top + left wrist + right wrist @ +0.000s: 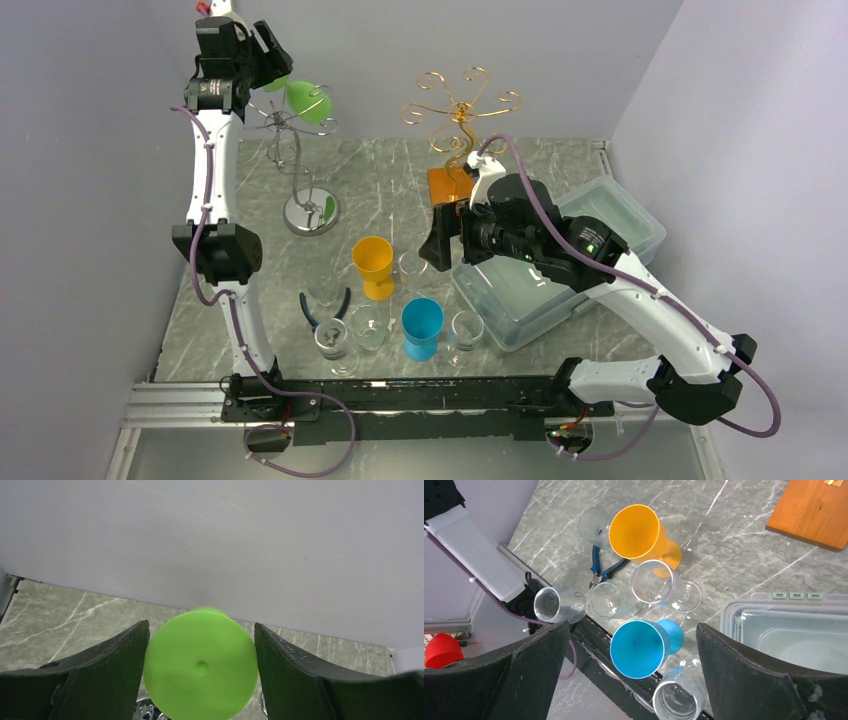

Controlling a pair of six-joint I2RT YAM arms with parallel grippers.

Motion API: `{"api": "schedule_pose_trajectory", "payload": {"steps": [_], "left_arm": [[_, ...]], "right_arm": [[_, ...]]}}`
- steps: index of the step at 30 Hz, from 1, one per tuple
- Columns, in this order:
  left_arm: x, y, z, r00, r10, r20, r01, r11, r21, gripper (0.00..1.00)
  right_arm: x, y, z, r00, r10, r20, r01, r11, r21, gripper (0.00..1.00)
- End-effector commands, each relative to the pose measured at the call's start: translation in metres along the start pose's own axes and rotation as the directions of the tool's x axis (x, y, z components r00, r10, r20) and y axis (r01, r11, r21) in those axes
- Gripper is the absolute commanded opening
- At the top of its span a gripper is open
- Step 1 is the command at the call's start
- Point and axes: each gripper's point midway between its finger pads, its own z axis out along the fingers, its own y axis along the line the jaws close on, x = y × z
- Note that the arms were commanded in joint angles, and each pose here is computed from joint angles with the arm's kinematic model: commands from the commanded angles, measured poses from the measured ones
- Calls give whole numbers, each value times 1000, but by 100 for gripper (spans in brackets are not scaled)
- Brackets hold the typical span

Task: Take the wine glass off the wine glass rack
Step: Pick up the wine glass from the wine rack.

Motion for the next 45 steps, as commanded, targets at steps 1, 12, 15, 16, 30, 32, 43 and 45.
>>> {"api": "schedule_pose_trajectory", "payload": {"steps": [1,12,15,16,30,32,43,45], "left_arm": [[-40,-18,-35,994,36,103,-38,999,12,47],[-41,-14,-49,995,48,87,-47,999,-21,47],[-40,-12,-52,995,52,82,-50,998,-31,47],[-40,-12,-52,995,54,81,-51,998,-33,47],[-35,-2,-56,995,77,59,-72,994,-77,47],[-35,2,-57,995,79,60,-73,993,-93,46],[-39,16,-60,994,86,67,-76,987,-143,46],[-40,18,-62,994,86,68,-75,986,-148,46]], "right_arm": [[-13,8,-7,998,14,55,-11,999,-42,100],[-12,9,-6,998,19,53,-16,999,-49,100],[-11,9,-7,999,19,51,-16,999,-52,100],[-11,9,-6,999,19,50,-17,999,-51,100],[-11,10,-5,999,19,47,-16,998,-57,100],[-12,11,-5,999,19,48,-16,998,-57,100],[-11,11,-4,999,17,47,-14,998,-60,100],[-10,11,-3,999,17,46,-14,998,-60,100]]}}
